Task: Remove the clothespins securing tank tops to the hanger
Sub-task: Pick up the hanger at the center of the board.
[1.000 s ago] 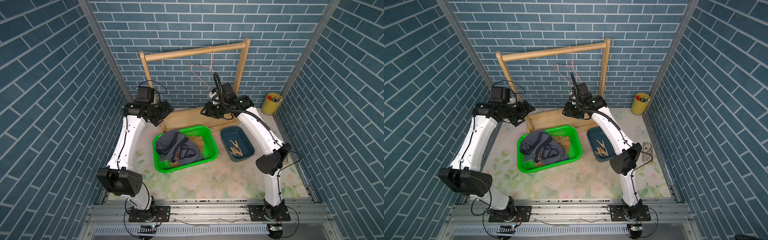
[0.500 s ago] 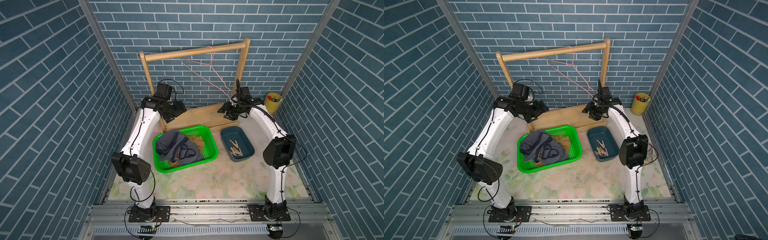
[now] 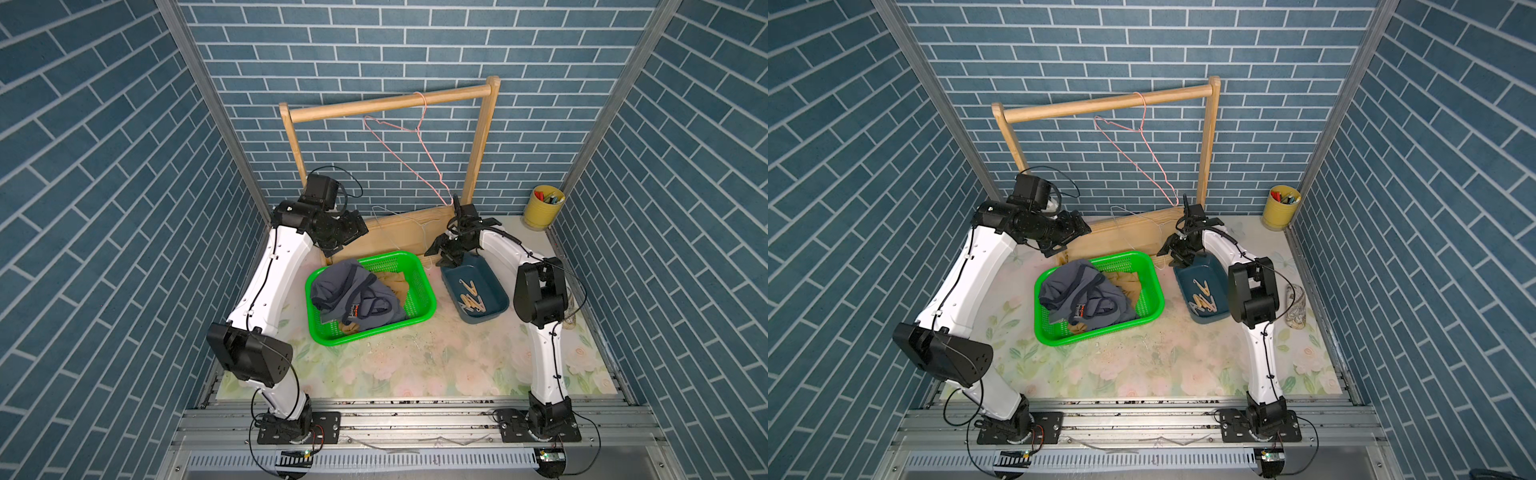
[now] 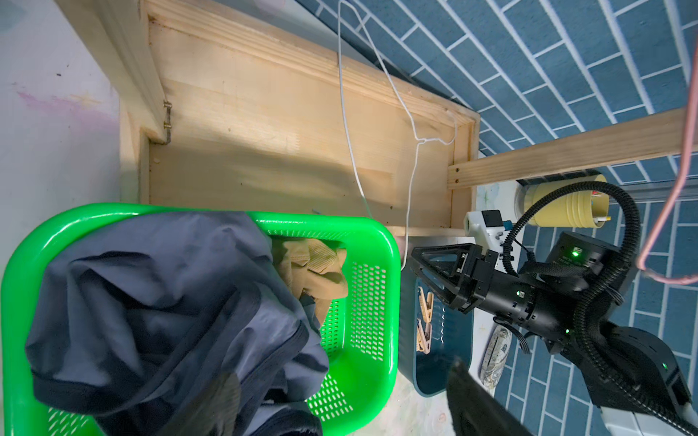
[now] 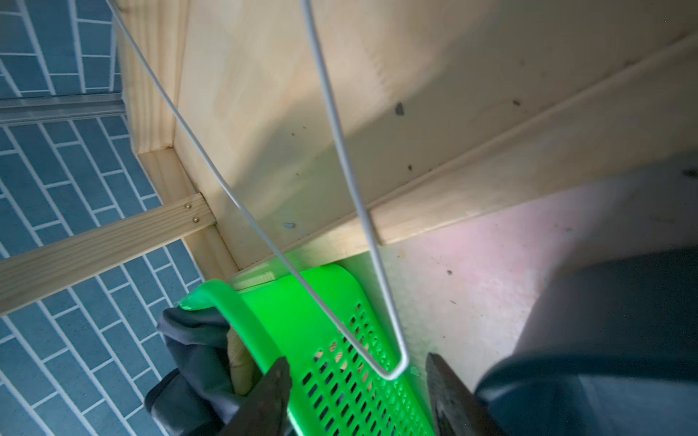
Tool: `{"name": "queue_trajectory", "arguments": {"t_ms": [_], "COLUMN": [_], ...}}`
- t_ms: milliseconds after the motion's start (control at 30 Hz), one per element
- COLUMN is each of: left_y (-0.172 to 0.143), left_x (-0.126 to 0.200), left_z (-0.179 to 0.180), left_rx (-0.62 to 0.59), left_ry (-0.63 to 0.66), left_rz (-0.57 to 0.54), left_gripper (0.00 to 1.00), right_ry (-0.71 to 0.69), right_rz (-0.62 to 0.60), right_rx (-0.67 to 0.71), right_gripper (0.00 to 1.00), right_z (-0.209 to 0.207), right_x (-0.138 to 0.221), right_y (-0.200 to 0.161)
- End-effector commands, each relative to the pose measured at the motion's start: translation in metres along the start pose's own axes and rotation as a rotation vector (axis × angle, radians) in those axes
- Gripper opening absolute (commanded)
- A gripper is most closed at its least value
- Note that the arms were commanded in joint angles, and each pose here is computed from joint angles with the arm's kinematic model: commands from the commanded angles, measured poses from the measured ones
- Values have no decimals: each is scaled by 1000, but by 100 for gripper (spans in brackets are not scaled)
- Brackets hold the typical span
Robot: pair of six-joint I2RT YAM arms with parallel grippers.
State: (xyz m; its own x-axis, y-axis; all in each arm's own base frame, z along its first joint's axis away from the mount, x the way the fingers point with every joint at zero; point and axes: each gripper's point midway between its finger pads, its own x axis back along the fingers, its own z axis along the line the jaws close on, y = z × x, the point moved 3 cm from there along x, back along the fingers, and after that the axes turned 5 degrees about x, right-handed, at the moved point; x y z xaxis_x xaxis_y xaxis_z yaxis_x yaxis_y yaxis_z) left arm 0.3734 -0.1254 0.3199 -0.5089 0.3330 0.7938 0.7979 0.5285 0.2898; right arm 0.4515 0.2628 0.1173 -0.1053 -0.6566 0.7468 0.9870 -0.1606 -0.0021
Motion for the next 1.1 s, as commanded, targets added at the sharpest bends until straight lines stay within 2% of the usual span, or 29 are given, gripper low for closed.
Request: {"name": "queue_trajectory", "arguments": {"t_ms": [0, 200, 467, 567, 667, 833, 1067], "left_y": [-6, -8, -13, -15, -16, -19, -22], "left_x": [-1, 4, 6, 7, 10, 13, 20], "left_z": [5, 6, 10, 11, 11, 13, 15], "left_rx": [5, 2, 20, 23, 25, 27, 20], "left_ry": [11, 9, 1, -4, -9, -10, -12], "left_rz": [6, 6, 3, 5, 0, 1, -6], "left_gripper": [88, 87, 87, 87, 87, 87, 87], "right_ry": [52, 58, 98, 103, 94, 72, 26], "right_rz": [-46, -46, -47, -43, -31, -15, -39], "right_rx": [4, 1, 11, -3, -11, -15, 50], "right_gripper": [58, 55, 32, 33, 39, 37, 43], "right_z": [16, 9, 14, 11, 7, 2, 16], "right_x": [12, -2, -15, -22, -27, -33, -1], "right_y": [1, 7, 8, 6, 1, -4, -18]}}
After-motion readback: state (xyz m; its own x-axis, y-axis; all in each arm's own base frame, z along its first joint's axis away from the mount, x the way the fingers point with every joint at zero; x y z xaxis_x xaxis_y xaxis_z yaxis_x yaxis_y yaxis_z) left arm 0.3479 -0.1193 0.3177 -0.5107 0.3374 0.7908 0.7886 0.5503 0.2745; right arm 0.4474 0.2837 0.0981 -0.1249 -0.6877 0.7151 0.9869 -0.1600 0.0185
